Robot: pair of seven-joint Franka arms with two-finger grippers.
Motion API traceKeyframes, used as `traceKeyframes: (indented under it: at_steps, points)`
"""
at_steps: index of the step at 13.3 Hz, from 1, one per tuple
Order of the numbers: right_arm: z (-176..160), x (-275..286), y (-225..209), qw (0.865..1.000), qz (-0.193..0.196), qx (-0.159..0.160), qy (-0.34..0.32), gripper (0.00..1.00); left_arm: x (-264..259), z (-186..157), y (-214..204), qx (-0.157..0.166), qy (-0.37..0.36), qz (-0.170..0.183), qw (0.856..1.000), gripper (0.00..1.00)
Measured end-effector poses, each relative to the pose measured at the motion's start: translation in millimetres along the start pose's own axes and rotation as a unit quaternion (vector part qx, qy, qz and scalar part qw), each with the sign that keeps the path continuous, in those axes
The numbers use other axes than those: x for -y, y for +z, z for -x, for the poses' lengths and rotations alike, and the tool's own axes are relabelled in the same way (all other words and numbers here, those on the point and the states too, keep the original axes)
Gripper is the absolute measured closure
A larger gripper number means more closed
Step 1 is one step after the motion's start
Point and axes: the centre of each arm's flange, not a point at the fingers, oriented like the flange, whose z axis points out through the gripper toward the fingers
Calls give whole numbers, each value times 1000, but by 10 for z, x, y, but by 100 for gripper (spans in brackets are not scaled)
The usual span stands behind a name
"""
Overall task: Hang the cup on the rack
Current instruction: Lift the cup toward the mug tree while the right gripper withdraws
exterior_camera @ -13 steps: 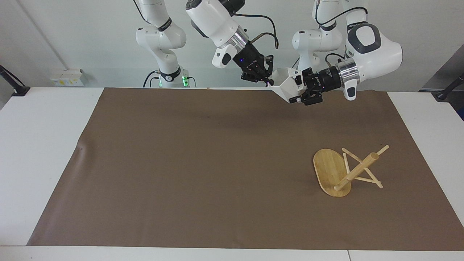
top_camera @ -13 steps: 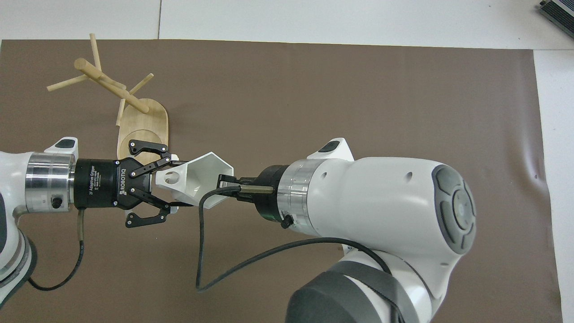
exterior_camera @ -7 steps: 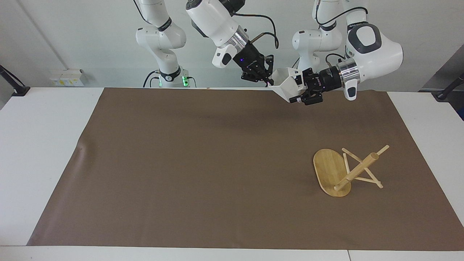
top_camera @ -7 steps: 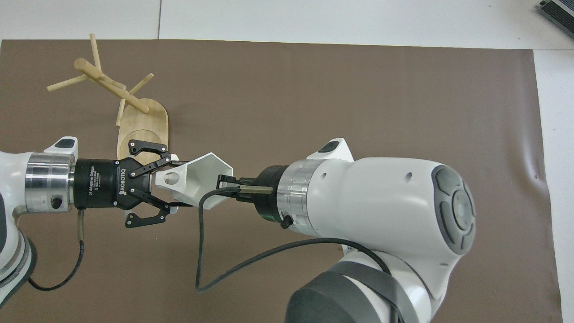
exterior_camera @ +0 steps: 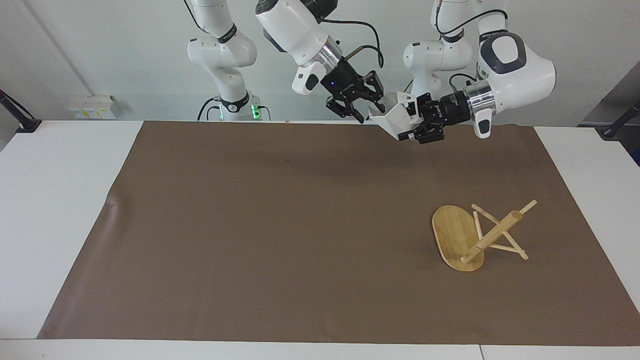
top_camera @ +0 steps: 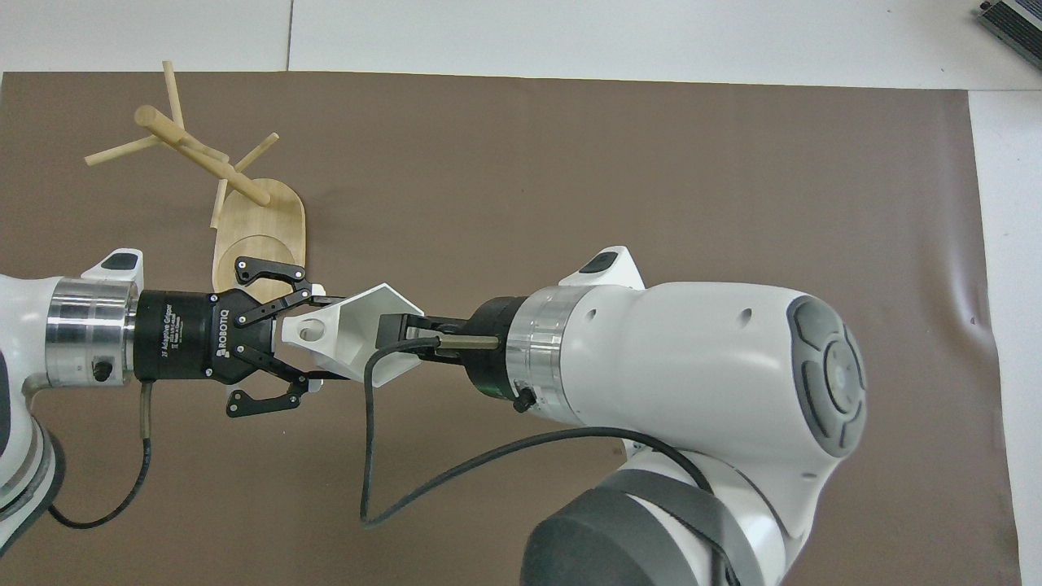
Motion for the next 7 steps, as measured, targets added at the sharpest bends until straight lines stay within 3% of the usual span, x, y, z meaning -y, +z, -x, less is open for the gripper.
traceKeyframes:
  at_steps: [1,2,3,4,5,7]
  points:
    - [-10,-8,-3,1000,0,0,-6,30,5,-19,-3,-10,2,-3,1000,31]
    - [-18,-16,-4,1000,0,-1,-12,16,9,-50,-20,-23,4,-6,1000,31]
    - [-24,-21,-4,1000,0,-1,-14,10,9,-82,-45,-34,6,-7,999,31]
    - [-29,-25,-3,1000,0,-1,-17,8,10,-112,-70,-44,7,-9,999,31]
    - [-34,-30,-3,1000,0,-1,-23,0,8,-139,-95,-53,8,-9,999,31]
    - [-44,-39,-5,1000,1,-1,-29,0,-4,-208,-187,-66,5,-4,998,31]
